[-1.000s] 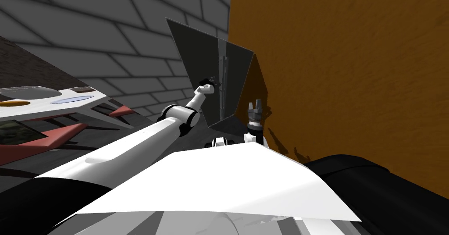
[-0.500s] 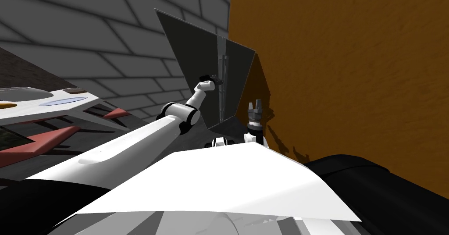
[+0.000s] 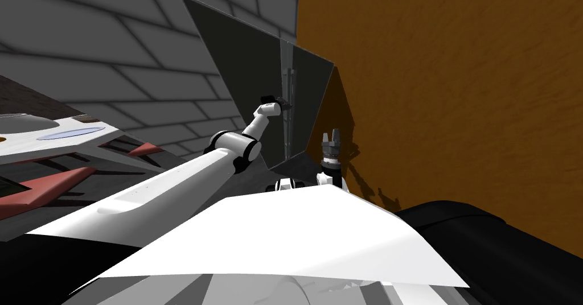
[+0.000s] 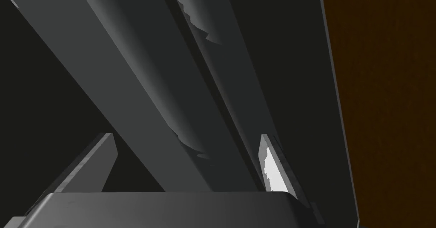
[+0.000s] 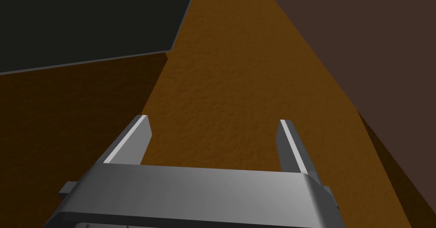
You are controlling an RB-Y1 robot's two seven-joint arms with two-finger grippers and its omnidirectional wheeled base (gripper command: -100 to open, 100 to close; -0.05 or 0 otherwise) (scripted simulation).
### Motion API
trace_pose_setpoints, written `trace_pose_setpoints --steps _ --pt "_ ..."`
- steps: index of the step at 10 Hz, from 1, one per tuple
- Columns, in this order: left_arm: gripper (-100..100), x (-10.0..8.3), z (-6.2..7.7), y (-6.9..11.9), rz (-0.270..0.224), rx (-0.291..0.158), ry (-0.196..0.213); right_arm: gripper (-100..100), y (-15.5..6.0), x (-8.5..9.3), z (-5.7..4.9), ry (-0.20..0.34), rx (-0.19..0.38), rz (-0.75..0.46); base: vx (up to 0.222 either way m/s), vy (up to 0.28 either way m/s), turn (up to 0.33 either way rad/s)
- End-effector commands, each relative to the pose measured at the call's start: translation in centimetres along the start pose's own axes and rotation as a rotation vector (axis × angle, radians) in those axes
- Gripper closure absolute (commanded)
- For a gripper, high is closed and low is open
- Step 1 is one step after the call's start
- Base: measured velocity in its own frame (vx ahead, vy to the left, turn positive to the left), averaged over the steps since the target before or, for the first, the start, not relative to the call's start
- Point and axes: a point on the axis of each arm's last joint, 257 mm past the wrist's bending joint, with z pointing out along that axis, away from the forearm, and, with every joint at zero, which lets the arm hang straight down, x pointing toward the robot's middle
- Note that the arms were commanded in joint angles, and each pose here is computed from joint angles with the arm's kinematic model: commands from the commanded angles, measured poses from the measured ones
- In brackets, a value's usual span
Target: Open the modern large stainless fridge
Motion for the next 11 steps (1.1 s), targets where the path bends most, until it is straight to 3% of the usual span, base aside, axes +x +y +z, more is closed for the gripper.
trace_pose_setpoints --steps 1,2,4,6,7,8,11 --pt "100 1.2 0.2 3.0 -0.003 -0.048 0.016 0 0.0 0.0 0.0 0.000 0.000 0.000 -0.032 0.201 -0.187" --pt "100 1.2 0.2 3.0 -0.003 -0.048 0.016 0 0.0 0.0 0.0 0.000 0.000 0.000 -0.033 0.257 -0.178" --pt "100 2.6 0.3 5.7 -0.004 -0.089 0.036 0 0.0 0.0 0.0 0.000 0.000 0.000 -0.057 0.192 -0.127" --pt "100 2.6 0.3 5.7 -0.004 -0.089 0.036 0 0.0 0.0 0.0 0.000 0.000 0.000 -0.036 0.097 -0.033" --pt "100 4.0 0.2 8.3 -0.004 -0.130 0.056 0 0.0 0.0 0.0 0.000 0.000 0.000 -0.059 0.154 -0.104" --pt "100 4.0 0.2 8.3 -0.004 -0.130 0.056 0 0.0 0.0 0.0 0.000 0.000 0.000 -0.054 0.215 -0.146" --pt "100 6.1 -0.1 12.2 -0.006 -0.193 0.087 0 0.0 0.0 0.0 0.000 0.000 0.000 -0.064 0.207 -0.141"
